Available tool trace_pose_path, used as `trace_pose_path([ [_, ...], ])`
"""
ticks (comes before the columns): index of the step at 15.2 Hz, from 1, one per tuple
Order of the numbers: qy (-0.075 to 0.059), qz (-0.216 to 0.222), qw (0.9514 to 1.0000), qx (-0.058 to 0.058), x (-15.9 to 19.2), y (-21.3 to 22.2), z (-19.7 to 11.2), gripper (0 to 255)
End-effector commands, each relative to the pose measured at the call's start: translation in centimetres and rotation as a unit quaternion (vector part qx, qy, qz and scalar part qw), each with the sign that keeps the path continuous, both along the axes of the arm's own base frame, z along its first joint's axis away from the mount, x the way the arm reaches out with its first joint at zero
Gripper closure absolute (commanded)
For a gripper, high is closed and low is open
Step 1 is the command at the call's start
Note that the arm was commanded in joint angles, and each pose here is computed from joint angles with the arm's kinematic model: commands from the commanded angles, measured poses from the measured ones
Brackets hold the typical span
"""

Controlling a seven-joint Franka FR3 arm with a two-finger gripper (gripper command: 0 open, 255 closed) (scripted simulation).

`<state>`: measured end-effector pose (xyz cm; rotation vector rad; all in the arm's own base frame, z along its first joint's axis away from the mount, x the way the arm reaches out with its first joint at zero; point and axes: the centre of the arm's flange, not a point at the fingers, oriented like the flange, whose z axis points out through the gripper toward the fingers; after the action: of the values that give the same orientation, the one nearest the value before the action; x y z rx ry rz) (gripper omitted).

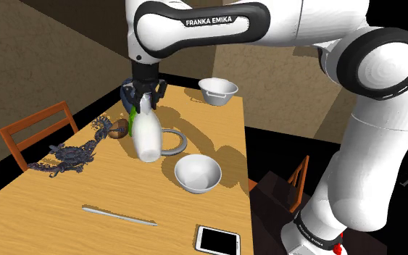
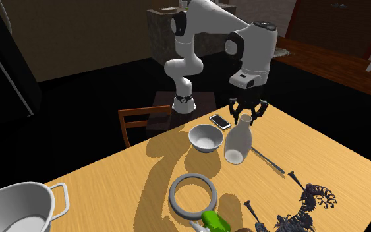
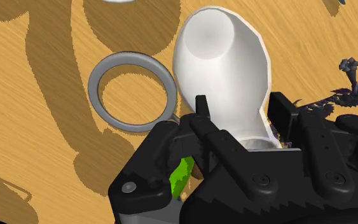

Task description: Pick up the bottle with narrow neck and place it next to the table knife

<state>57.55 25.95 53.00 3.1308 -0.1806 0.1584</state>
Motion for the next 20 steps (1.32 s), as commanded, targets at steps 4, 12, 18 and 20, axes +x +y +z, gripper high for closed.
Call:
trace_pose_path([
  [4,-0.001,0.0,1.0,0.0,0.9,2.3,-3.1,255],
  [12,-0.001,0.0,1.0,0.0,0.9,2.3,-7.3,255],
  [18,-0.001,0.0,1.0,0.0,0.9,2.3,-9.4,255],
  [20,-0.001,0.0,1.0,0.0,0.9,2.3,-9.4,255],
])
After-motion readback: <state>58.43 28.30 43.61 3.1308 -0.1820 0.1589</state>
